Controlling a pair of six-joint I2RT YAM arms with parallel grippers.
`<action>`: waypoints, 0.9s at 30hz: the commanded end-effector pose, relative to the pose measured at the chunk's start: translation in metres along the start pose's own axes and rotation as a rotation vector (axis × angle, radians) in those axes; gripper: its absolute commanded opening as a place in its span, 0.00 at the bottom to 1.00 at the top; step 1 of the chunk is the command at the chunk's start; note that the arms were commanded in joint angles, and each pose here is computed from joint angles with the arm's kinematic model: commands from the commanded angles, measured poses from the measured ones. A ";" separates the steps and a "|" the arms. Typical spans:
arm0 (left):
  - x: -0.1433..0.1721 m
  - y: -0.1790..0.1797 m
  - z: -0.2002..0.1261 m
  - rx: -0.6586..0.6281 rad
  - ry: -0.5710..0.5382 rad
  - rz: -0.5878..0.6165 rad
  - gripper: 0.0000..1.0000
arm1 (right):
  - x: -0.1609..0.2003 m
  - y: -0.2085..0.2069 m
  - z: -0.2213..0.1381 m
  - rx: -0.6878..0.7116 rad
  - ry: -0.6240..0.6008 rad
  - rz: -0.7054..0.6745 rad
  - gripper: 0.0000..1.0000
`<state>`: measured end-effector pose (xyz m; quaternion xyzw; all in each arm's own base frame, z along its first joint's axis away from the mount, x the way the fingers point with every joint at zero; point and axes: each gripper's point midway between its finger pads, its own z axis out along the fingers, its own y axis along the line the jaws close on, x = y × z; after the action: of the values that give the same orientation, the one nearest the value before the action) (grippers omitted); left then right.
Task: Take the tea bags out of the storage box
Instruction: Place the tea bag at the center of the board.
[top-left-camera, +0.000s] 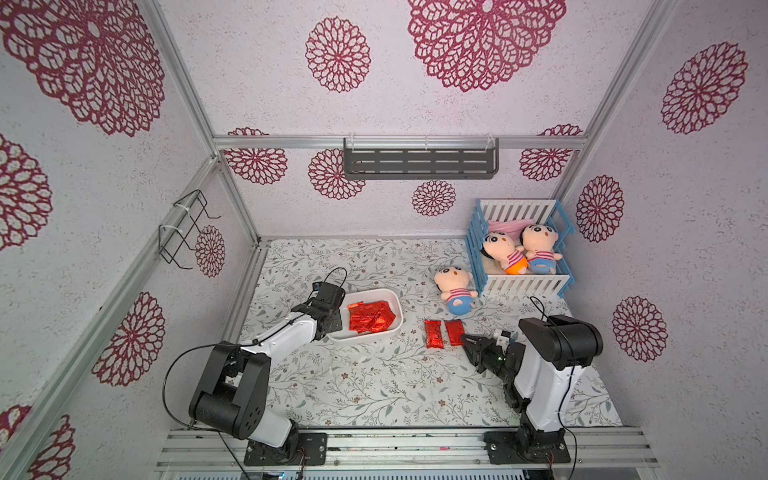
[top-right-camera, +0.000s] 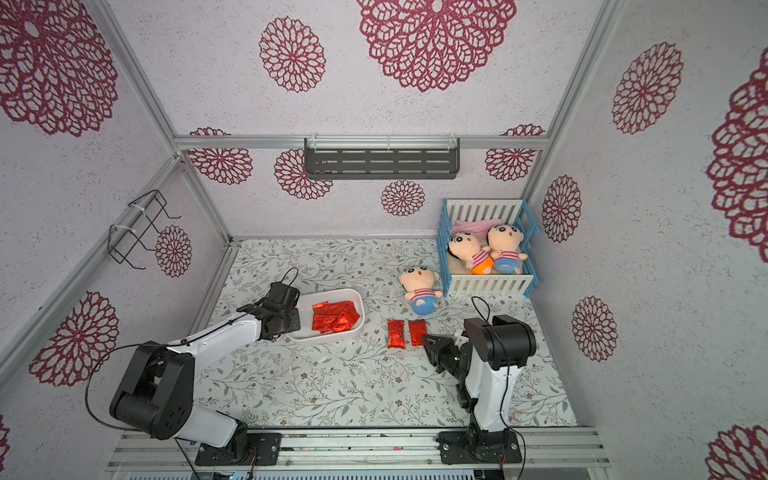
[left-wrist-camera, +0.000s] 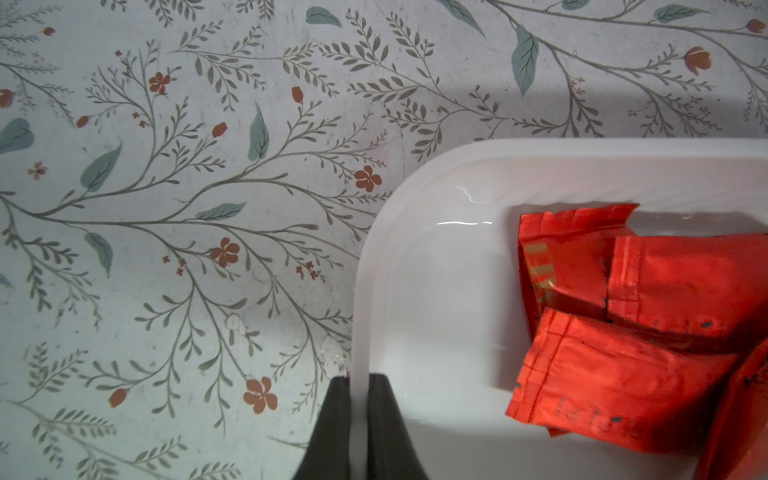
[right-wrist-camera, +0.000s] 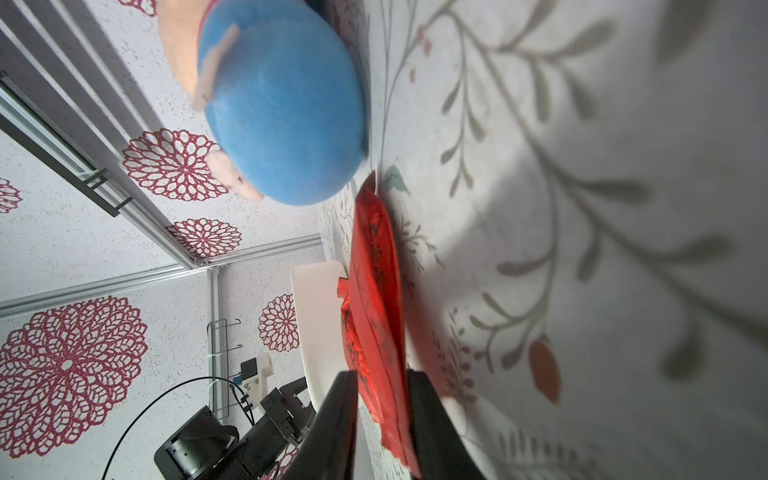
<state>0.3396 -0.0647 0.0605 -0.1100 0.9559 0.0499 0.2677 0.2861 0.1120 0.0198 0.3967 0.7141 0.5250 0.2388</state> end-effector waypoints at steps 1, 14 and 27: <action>0.025 0.011 0.010 -0.063 0.085 0.048 0.00 | 0.001 0.010 -0.019 -0.066 -0.057 -0.013 0.34; 0.026 0.011 0.010 -0.065 0.086 0.049 0.00 | 0.002 -0.013 -0.042 0.029 -0.125 0.022 0.53; 0.025 0.010 0.009 -0.064 0.084 0.050 0.00 | 0.005 -0.030 -0.042 0.097 -0.113 0.055 0.55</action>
<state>0.3400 -0.0648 0.0604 -0.1090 0.9558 0.0528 0.2678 0.2935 0.1098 0.0225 0.3964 0.7103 0.5242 0.2519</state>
